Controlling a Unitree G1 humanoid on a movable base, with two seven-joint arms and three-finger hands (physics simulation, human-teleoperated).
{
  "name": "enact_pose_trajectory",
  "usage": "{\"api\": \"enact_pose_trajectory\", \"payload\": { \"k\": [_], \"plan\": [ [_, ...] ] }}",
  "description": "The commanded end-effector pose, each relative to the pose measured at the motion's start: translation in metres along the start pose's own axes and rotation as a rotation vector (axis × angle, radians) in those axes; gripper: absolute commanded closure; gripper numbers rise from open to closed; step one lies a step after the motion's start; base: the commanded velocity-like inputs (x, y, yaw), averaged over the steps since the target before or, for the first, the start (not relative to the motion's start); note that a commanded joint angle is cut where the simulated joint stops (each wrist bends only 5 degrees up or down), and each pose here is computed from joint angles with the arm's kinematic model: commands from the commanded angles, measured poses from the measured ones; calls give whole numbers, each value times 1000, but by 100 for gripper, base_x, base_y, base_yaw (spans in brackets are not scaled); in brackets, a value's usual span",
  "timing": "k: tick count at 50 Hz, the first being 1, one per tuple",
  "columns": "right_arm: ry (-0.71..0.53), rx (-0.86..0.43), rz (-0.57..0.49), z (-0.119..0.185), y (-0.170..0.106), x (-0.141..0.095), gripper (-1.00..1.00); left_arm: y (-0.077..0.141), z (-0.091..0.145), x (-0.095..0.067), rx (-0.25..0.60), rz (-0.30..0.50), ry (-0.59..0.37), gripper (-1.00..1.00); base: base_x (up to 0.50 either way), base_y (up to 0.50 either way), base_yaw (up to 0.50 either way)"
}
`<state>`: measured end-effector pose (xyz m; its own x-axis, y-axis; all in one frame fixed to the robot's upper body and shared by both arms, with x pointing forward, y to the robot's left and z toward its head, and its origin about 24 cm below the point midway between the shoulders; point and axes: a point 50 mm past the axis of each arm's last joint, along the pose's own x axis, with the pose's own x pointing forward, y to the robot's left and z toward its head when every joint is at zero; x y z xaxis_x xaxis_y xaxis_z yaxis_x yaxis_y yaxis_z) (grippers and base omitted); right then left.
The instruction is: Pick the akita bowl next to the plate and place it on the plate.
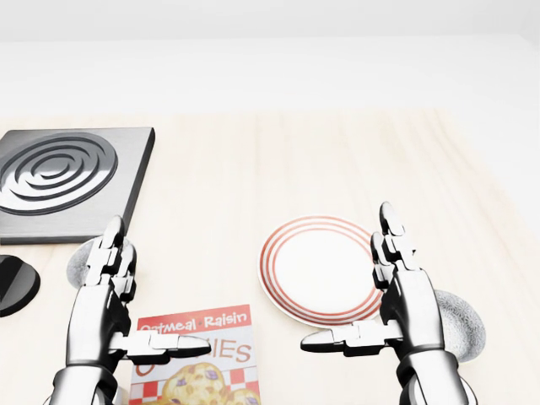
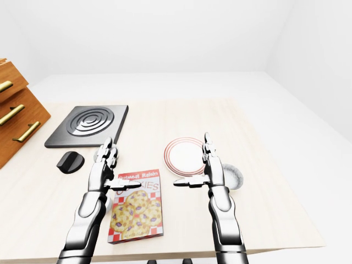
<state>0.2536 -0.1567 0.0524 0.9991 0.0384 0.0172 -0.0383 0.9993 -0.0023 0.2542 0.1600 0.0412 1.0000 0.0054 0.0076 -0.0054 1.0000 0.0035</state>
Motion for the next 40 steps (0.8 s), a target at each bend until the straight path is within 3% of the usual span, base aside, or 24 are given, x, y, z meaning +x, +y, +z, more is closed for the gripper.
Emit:
{"api": "enact_pose_trajectory", "payload": {
  "k": [1,11,19,20,24,32,40],
  "plan": [
    [0,0,-2,-1,0,0,-100,0,-1,-1,0,1,3,-100,43,0,0],
    [3,-7,-10,-2,-1,0,-100,0,0,-1,1,2,3,-100,42,0,0],
    [-25,-70,-38,-1,-6,-1,-100,-1,1,-1,-7,2,3,-100,0,0,0],
    [-126,-199,-74,15,-12,-8,-100,0,0,-1,-15,4,4,-100,0,0,0],
    [-223,-278,-77,44,-10,-19,-100,0,2,-2,-19,4,3,-100,0,0,0],
    [-308,-321,-112,82,-16,-27,-100,1,1,-2,-21,6,2,-100,0,0,0],
    [-501,-374,-131,127,-21,-40,-100,1,2,-2,-21,6,0,-100,0,0,0]
  ]
}}
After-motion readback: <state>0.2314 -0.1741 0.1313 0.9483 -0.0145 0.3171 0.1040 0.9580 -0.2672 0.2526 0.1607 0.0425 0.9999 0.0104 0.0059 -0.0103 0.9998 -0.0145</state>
